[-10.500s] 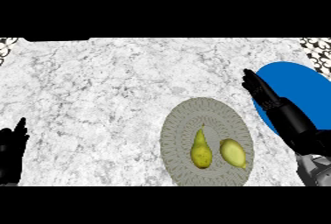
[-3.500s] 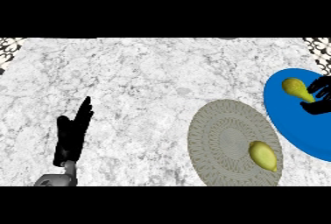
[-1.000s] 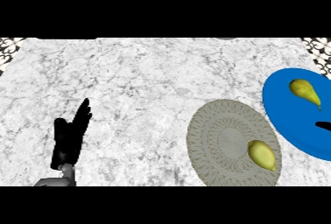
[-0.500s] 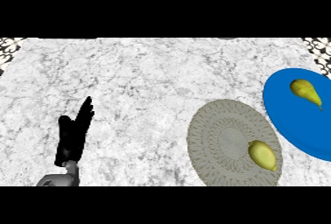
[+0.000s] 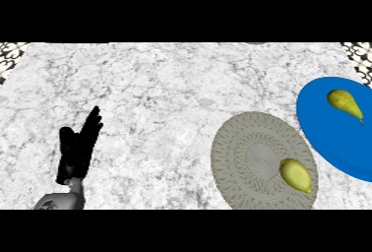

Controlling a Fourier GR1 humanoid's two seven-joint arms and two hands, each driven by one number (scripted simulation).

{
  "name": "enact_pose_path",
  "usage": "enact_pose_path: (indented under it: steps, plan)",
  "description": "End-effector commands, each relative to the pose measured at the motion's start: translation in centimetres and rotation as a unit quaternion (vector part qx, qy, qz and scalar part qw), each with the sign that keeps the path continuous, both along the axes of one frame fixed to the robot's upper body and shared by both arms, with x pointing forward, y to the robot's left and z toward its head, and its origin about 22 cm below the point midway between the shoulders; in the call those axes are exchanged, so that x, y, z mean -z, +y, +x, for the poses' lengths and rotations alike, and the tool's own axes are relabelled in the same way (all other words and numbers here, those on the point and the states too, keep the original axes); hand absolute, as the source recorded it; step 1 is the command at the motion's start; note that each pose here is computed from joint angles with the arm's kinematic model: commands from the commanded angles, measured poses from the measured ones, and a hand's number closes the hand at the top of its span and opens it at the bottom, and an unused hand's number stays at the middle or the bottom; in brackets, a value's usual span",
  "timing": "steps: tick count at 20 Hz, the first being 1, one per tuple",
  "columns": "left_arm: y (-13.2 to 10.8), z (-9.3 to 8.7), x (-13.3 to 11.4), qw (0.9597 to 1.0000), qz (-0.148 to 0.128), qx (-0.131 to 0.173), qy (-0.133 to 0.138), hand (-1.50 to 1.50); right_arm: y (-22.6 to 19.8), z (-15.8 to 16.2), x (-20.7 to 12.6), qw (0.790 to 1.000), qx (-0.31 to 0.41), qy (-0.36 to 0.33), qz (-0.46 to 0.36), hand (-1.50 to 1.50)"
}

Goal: Pick the pear from the placemat and place it in the plate

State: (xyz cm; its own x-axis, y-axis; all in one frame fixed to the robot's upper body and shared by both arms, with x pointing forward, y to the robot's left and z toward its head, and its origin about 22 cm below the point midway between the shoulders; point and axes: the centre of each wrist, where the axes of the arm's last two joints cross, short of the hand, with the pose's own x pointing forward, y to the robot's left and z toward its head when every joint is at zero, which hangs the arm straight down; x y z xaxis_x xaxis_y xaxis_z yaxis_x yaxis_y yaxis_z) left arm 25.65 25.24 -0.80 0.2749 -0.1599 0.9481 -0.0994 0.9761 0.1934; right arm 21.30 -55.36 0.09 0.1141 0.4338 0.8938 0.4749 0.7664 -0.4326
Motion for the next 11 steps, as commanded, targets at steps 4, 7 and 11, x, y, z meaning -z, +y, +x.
enact_pose_path:
  steps: [4,7,11]
  plan:
    - [-0.2,0.3,-0.5,1.0,0.007,0.003,0.0,0.0,-1.8,-1.1,-1.9,0.999,0.05,0.001,-0.014,-1.5]
    - [-0.2,0.1,1.1,0.9999,-0.004,0.01,0.0,0.0,-0.6,-1.3,0.3,0.999,0.049,0.016,-0.007,-1.5]
    - [1.3,-1.3,-0.8,1.0,0.0,0.005,-0.001,0.0,-0.8,-2.7,1.1,0.998,0.059,0.018,-0.017,-1.5]
